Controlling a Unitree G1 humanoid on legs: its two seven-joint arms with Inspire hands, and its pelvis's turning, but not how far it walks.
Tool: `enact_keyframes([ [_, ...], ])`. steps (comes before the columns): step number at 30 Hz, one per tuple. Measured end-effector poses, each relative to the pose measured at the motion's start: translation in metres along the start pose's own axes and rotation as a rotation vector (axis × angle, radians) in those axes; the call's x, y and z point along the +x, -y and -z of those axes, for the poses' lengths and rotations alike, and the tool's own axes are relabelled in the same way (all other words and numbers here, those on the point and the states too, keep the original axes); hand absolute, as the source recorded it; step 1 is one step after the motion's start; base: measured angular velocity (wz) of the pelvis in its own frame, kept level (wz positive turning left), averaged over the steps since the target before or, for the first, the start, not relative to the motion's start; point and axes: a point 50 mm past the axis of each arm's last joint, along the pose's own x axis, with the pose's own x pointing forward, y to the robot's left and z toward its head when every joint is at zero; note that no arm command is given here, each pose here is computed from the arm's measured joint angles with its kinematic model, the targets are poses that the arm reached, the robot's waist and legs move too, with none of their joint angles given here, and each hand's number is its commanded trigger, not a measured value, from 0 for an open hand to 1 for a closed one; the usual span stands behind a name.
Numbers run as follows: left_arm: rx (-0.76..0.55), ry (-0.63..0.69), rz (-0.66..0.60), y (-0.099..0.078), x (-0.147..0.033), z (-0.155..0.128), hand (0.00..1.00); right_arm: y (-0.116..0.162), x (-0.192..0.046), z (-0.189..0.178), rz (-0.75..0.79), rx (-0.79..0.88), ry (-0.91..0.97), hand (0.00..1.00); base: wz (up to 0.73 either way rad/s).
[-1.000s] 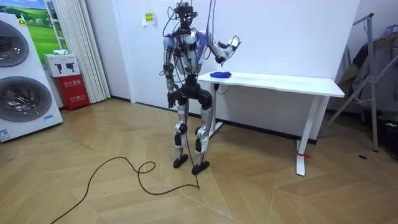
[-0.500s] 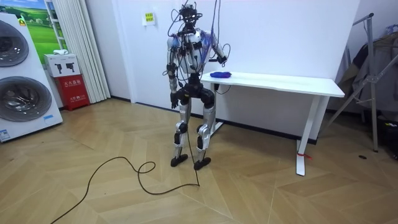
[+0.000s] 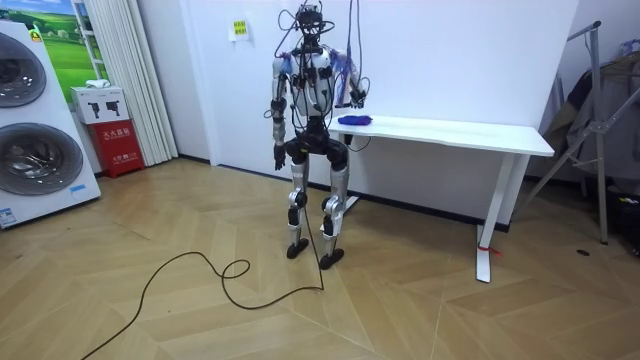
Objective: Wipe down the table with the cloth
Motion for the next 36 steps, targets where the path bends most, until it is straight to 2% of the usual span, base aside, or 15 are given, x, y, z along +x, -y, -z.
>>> enact_keyframes([
  [8, -0.005, 0.004, 0.006, 0.004, 0.0, -0.001, 0.0, -0.026, -0.012, 0.026, -0.091, 0.018, -0.1, 0.0, -0.02],
  [36, -0.01, -0.016, 0.042, 0.008, 0.0, 0.003, 0.0, -0.053, -0.037, 0.045, -0.193, -0.058, -0.167, 0.0, -0.03],
])
